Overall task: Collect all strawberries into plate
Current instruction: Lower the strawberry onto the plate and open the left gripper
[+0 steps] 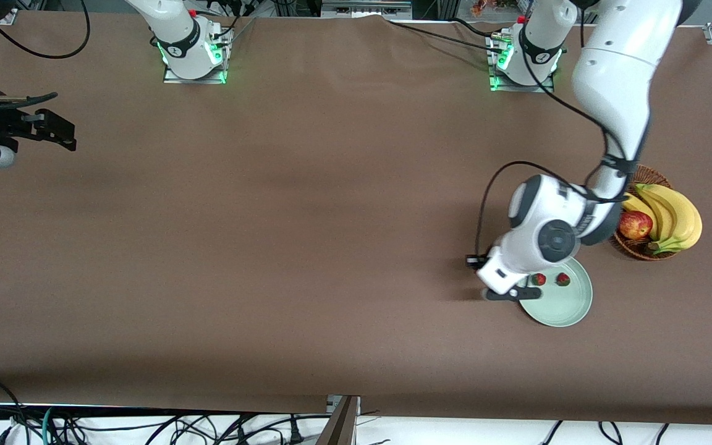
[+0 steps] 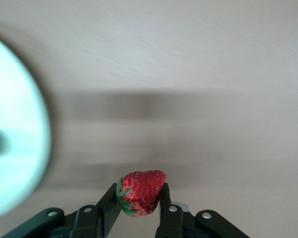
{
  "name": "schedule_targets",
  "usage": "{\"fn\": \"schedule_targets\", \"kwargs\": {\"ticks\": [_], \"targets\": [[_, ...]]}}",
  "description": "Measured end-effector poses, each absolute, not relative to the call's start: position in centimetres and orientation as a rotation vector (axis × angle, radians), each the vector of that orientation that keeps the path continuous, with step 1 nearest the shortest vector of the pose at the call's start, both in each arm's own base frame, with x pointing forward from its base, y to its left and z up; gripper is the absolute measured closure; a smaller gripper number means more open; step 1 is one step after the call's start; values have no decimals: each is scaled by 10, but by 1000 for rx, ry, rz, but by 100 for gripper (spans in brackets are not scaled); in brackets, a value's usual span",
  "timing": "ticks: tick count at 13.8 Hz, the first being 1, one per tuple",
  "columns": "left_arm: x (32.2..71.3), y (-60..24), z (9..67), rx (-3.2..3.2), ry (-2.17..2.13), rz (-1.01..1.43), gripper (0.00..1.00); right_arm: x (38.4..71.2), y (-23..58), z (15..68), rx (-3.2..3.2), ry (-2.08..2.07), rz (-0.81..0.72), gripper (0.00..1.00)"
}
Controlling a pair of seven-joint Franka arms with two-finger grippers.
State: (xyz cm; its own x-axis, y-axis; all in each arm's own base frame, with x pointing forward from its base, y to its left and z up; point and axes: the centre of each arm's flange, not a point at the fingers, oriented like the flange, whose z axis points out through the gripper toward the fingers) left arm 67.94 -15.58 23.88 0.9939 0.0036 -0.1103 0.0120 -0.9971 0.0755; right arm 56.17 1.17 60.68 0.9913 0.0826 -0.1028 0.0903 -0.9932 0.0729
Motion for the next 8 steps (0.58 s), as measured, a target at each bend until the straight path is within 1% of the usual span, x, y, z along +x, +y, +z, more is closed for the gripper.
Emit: {"fn": "schedule_targets", "kwargs": {"ticks": [3,5,8], "targets": [[692,-68,243,3045,-137,-160,64,561,11,607,3057,134,-159,0],[695,-18,243,3036,-163,-153,64,561,9,606,3057,128,-163,0],[694,18,241,3064,-187,-170,64,561,7,606,3057,126,-165,0]]}}
